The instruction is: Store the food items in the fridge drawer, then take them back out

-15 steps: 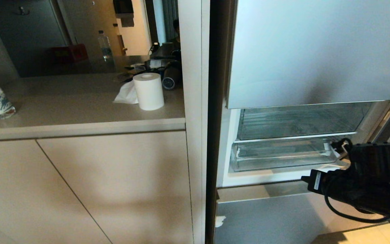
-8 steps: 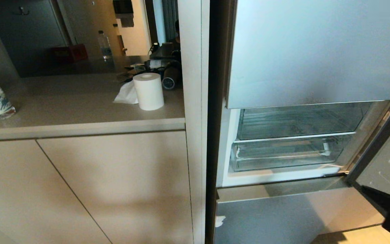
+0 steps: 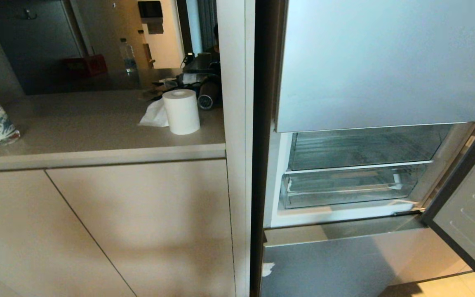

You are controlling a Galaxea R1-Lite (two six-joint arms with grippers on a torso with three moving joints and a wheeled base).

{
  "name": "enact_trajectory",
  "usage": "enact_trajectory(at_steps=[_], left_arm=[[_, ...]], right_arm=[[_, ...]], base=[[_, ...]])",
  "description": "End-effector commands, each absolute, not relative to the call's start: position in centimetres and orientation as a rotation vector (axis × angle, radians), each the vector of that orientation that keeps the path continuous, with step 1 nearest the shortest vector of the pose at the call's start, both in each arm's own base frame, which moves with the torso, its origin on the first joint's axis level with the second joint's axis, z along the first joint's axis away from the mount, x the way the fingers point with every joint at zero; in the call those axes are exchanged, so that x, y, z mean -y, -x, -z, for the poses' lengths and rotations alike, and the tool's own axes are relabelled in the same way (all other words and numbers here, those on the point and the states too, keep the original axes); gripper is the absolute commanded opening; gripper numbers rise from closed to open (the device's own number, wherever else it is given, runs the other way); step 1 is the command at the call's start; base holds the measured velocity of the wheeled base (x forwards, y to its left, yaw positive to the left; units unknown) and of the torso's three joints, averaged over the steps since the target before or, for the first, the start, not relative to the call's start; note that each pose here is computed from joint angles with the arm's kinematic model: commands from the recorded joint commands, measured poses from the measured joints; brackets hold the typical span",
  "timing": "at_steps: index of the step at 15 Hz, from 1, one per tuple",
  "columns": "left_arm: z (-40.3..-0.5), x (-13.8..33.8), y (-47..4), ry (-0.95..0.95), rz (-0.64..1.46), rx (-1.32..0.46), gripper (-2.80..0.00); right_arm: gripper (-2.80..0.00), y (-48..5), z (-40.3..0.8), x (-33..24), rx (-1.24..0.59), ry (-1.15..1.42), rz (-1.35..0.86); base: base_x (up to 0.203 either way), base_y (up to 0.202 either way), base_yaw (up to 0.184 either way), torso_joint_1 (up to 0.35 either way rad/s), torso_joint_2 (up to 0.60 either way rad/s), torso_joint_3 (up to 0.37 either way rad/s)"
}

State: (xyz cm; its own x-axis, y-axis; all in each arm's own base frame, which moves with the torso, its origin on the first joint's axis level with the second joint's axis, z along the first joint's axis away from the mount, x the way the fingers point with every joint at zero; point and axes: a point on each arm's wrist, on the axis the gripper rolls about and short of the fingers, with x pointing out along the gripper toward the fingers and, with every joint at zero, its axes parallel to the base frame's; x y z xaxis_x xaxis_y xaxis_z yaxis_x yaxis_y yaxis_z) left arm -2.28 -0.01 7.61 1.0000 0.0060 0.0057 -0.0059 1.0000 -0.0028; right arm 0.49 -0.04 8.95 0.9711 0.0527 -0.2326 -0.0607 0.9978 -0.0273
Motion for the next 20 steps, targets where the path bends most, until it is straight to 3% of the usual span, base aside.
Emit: enact_trajectory(at_steps=[1,5,20], left_arm=[[-7.6,0.0,2.3,0.003,-0.006,0.005,-2.80],[-7.6,0.0,2.3,0.003,-0.006,0.005,-2.80],[-7.6,0.0,2.3,0.003,-0.006,0.005,-2.80]], right_arm=[[-2.80,0.7,-7.9,0.0,-0.218,0.067,-0.049],[-2.80,2.4,-7.5,0.0,0.001,0.074,-0.016],[-2.80,2.3,-7.5,0.0,-0.008,0.083,-0.022]], base=[[0.000,0.000,0.000,0.000,0.00,0.000],[0.000,0.000,0.000,0.000,0.00,0.000],[0.000,0.000,0.000,0.000,0.00,0.000]])
